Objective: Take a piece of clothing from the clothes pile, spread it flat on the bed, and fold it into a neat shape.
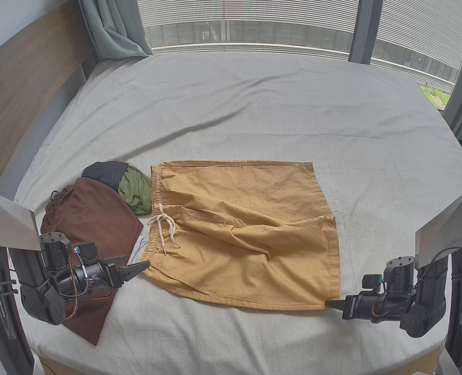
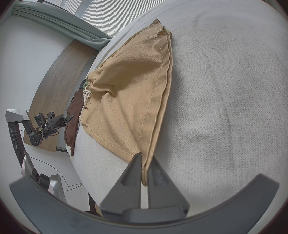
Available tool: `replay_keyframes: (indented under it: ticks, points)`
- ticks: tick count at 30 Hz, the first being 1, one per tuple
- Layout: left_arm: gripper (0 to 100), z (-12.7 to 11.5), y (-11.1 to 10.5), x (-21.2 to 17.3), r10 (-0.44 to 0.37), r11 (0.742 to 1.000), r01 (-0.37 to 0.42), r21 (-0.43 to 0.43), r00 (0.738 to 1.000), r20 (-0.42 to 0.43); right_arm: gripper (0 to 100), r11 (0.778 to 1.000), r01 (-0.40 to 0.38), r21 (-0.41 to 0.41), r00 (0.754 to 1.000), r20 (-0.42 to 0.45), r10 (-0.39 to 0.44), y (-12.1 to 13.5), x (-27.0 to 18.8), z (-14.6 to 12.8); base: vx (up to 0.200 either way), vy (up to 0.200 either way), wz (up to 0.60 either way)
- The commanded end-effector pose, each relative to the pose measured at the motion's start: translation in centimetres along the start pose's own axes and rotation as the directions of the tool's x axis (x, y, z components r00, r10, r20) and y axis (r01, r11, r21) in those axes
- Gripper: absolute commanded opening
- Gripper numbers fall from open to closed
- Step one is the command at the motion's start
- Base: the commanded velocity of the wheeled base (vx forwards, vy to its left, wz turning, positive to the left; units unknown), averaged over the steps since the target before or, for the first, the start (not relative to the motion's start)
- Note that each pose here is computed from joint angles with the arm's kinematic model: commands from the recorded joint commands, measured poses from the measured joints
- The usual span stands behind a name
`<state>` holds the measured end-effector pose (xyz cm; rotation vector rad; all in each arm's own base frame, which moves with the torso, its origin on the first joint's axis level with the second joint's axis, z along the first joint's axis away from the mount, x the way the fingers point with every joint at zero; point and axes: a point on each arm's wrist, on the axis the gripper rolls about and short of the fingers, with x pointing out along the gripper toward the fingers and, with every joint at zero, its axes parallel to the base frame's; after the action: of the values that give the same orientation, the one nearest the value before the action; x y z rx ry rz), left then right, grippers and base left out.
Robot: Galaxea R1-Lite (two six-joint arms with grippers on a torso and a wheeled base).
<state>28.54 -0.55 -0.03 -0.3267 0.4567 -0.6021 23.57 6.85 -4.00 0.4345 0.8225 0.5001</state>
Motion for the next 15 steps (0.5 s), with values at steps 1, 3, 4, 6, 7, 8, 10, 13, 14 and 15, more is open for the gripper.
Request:
replay_keyframes:
  ticks: [1,3,4,6,7,8,10,13,14,15]
  points:
    - [100,-0.7,0.7,0.7,0.027,0.999,-0.027,-0.029,1.0,-0.014,0,1.0,-0.001,-0.001,1.0,0.0,0.001,0.0,0.1,0.0,0.0,0.0,0.0]
    - [100,-1.1,1.1,1.1,0.048,0.998,-0.049,-0.033,0.999,-0.019,0,1.0,-0.001,-0.001,1.0,0.0,0.001,0.0,0.1,0.0,0.0,0.0,0.0]
    - [100,-1.2,1.2,1.2,0.053,0.998,-0.054,-0.036,0.998,-0.022,0,1.0,-0.001,-0.001,1.0,0.0,0.001,-0.1,0.2,0.0,0.0,0.0,0.0]
    - [100,-1.3,1.3,1.3,0.053,0.998,-0.054,-0.037,0.998,-0.023,0,1.0,-0.001,-0.001,1.0,0.0,0.001,-0.1,0.2,0.0,0.0,0.0,0.0]
    - [100,-1.4,1.4,1.4,0.053,0.998,-0.054,-0.042,0.998,-0.028,0,1.0,-0.001,-0.004,1.0,0.001,0.001,0.0,0.2,0.0,0.0,0.0,0.0]
    - [100,-1.4,1.4,1.4,0.054,0.998,-0.055,-0.041,0.998,-0.026,0,1.0,-0.001,-0.004,1.0,0.001,0.001,0.0,0.2,0.0,0.0,0.0,0.0]
    - [100,-1.4,1.4,1.4,0.053,0.998,-0.054,-0.044,0.998,-0.029,0,1.0,-0.001,-0.001,1.0,0.001,0.001,0.0,0.1,0.0,0.0,0.0,0.0]
    - [100,-1.5,1.2,1.6,0.047,0.997,-0.049,-0.058,0.998,-0.032,0,1.0,-0.001,-0.001,1.0,0.0,0.001,-0.1,0.2,0.0,0.0,0.0,0.0]
    - [100,-1.5,1.1,1.7,0.044,0.997,-0.046,-0.064,0.999,-0.032,0,1.0,-0.001,-0.001,1.0,0.0,0.001,-0.1,0.2,0.0,0.0,0.0,0.0]
    - [100,-1.5,1.0,1.8,0.039,0.996,-0.041,-0.079,0.999,-0.035,0,1.0,0.0,-0.003,1.0,0.002,0.0,0.0,0.1,0.0,0.0,0.0,0.0]
